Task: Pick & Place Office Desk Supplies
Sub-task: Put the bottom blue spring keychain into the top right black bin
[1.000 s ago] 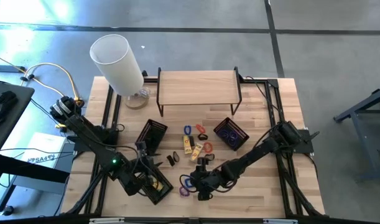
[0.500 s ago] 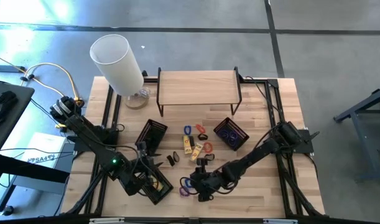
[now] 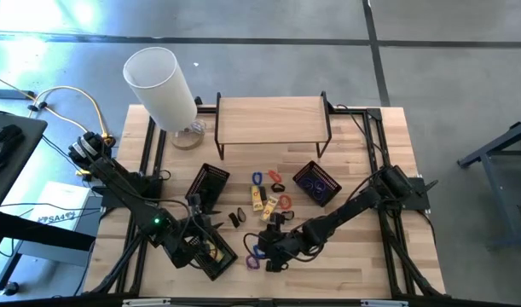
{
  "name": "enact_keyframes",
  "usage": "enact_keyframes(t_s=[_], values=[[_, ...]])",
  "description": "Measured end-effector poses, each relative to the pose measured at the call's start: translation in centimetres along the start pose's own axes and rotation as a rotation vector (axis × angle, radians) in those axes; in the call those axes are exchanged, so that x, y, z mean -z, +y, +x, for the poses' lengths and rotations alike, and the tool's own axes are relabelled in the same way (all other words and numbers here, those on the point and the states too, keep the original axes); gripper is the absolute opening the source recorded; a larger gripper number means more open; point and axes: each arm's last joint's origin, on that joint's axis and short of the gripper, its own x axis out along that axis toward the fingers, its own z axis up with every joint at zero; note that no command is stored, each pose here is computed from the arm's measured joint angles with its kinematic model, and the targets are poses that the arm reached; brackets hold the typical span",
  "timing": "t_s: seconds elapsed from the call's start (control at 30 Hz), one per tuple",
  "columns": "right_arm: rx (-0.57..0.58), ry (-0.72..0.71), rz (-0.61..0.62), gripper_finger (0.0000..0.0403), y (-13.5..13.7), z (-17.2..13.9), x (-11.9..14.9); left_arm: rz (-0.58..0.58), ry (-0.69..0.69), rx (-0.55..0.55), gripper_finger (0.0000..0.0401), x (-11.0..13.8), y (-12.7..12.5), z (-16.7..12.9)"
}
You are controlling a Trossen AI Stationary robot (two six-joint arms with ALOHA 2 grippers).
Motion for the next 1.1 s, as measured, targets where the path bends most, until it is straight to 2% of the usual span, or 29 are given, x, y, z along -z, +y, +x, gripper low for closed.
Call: enact_keyframes(t_s=[0.27, 0.8, 1.1], values=[[0.009, 0.035, -0.022, 0.0215, -0.24, 0.07, 0.29, -0.002, 0.006, 0.007, 0.0156, 0.02, -0.02, 0.0], [0.025, 0.07, -0.066, 0.0217, -0.42, 0.05, 0.65, -0.016, -0.001, 0.013, 0.0156, -0.09, -0.1, 0.0], [-0.022, 0.046, -0.044, 0.0217, -0.23, 0.11, 0.27, -0.016, -0.001, 0.013, 0.0156, -0.09, -0.1, 0.0]])
